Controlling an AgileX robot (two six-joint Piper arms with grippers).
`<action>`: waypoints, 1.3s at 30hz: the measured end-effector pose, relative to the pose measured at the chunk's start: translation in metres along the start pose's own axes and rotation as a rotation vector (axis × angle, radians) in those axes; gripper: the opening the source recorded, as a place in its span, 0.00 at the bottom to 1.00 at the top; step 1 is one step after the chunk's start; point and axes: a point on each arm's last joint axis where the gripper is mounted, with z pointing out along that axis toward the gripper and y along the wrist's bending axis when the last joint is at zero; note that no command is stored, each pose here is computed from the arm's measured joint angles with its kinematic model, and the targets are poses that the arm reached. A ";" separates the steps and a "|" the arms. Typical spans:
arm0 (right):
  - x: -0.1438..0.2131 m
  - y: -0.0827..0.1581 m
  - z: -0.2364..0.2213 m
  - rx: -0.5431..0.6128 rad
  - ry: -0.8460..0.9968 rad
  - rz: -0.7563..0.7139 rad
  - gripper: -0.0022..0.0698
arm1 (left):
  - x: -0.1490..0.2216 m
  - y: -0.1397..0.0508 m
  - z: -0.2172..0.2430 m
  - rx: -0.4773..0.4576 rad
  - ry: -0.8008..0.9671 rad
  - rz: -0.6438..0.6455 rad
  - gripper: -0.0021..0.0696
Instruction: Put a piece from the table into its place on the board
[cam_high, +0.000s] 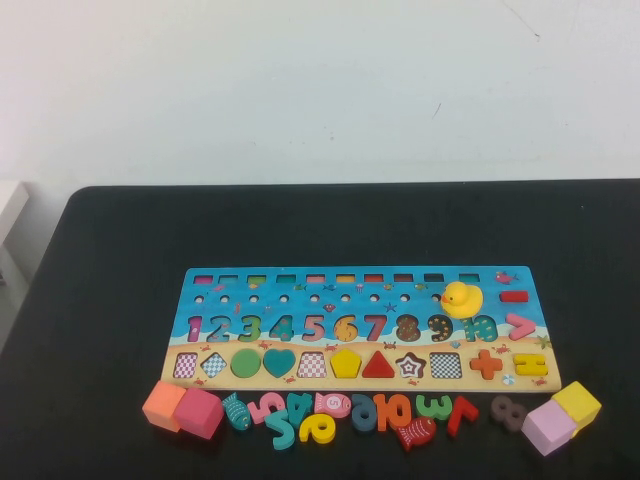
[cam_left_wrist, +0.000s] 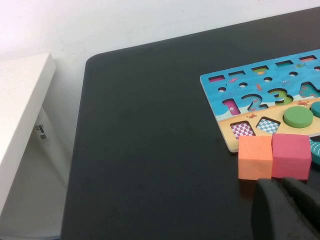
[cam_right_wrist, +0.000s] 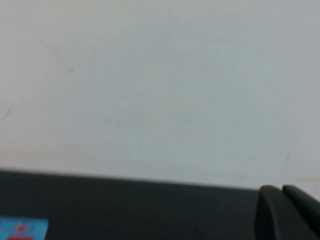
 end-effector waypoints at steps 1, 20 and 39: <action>0.002 0.001 0.000 -0.016 0.020 -0.012 0.06 | 0.000 0.000 0.000 0.000 0.000 0.000 0.03; 0.037 0.010 -0.019 -0.113 0.373 0.021 0.06 | 0.000 0.000 0.000 0.000 0.000 0.002 0.03; 0.036 0.011 -0.020 -0.100 0.402 0.166 0.06 | 0.000 0.000 0.000 0.000 0.000 0.002 0.03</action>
